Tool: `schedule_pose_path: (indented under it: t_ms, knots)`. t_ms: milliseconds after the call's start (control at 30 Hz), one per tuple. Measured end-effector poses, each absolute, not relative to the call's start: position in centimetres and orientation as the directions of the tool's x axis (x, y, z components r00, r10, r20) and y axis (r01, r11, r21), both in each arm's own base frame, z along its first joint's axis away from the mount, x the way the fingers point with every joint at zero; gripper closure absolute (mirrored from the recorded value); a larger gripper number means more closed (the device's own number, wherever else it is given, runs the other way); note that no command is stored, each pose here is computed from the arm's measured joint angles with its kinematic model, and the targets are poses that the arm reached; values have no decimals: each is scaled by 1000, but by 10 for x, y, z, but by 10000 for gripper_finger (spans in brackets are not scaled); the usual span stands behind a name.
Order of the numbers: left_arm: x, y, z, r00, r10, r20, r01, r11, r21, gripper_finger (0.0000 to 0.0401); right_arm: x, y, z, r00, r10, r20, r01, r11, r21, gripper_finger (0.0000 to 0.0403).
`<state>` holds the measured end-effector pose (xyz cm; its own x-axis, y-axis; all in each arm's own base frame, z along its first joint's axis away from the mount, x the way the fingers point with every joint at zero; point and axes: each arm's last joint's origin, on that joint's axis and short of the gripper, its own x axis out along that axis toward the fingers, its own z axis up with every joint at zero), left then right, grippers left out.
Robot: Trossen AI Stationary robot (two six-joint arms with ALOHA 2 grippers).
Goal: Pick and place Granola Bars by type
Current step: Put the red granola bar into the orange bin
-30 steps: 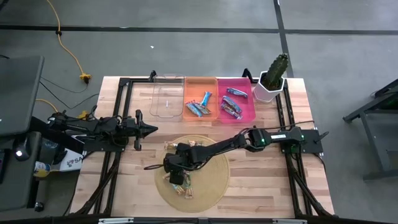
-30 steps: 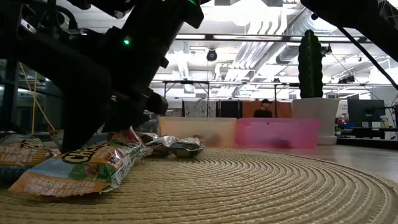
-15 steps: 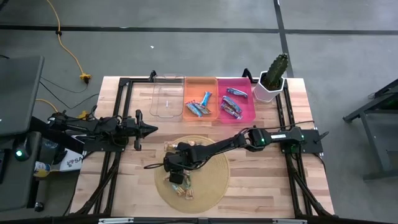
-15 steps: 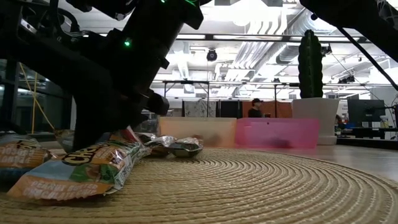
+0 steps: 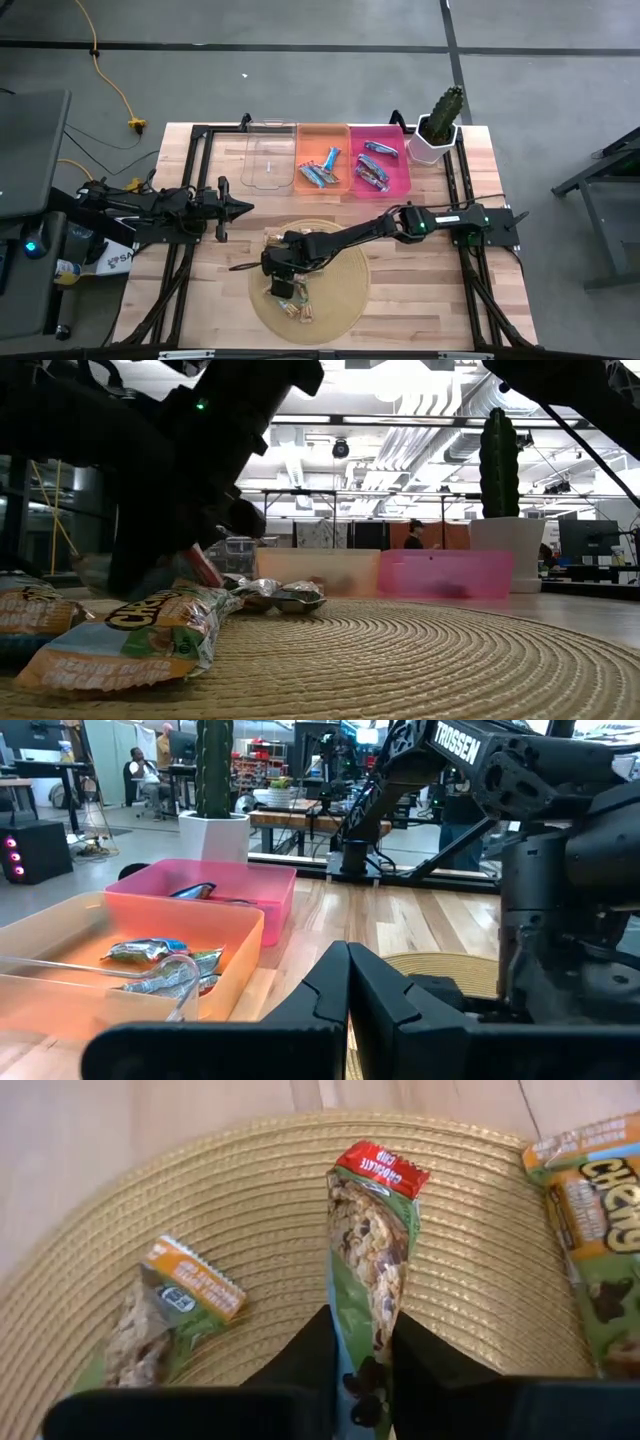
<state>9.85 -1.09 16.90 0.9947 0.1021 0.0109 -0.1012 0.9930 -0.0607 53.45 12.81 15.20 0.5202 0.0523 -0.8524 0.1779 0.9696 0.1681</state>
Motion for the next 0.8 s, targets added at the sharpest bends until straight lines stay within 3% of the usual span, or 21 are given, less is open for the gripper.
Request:
schedule_pose_path:
  t_ms: [400,800]
  knots:
    - [99,-11,169,995,102,12,-102,993,-61,400,539,106,199,623,174,-763,89,953,290,356]
    - [98,-11,169,995,102,12,-101,993,-61,400,540,92,287,817,371,-442,-185,894,408,360]
